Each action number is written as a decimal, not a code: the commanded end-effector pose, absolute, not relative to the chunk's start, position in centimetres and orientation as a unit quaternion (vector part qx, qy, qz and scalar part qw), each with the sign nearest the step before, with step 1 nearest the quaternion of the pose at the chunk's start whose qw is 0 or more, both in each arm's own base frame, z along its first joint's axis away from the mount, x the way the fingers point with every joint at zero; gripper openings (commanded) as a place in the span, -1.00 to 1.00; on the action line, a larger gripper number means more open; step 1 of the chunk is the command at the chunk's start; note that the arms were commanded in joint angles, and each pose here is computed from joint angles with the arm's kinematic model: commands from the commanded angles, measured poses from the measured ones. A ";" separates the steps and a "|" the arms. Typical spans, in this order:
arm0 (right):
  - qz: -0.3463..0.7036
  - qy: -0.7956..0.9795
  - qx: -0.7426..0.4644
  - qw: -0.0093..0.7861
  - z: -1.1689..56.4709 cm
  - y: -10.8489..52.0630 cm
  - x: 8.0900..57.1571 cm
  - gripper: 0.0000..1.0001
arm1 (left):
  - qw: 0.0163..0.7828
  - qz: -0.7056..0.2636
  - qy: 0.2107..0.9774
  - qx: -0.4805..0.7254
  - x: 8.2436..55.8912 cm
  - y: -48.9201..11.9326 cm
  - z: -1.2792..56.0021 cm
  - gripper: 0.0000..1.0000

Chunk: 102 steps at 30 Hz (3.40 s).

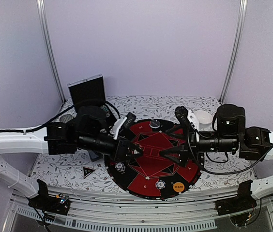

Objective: Distribute texas hold em gaming equipment
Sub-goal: Pass from the left arm to the right

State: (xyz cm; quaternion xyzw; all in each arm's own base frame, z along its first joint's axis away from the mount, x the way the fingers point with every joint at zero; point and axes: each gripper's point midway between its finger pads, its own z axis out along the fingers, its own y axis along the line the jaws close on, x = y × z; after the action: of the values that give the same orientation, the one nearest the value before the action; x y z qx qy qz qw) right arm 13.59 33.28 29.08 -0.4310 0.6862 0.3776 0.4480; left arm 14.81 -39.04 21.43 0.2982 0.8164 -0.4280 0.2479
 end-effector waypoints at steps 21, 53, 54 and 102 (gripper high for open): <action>0.228 0.507 -0.590 0.585 30.2 45.6 15.4 0.57 | 0.252 -0.616 0.745 0.046 16.6 -36.1 29.6 -1.00; 0.258 0.546 -0.569 0.558 29.2 44.8 16.9 -0.60 | 0.246 -0.622 0.741 0.061 16.2 -36.4 29.3 -0.98; 0.259 0.547 -0.569 0.557 29.2 44.8 16.9 -0.67 | 0.244 -0.623 0.740 0.062 16.2 -36.5 29.2 -0.91; 0.270 0.574 -0.574 0.519 28.5 44.6 16.4 -0.87 | 0.241 -0.625 0.740 0.055 16.6 -36.4 28.1 0.34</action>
State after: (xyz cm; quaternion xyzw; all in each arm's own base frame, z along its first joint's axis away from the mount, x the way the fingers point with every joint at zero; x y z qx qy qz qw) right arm 16.20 44.28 25.69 -0.5908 0.5825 0.2539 0.4972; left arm 16.28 -36.15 27.67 0.0519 0.7531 -0.6104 0.2399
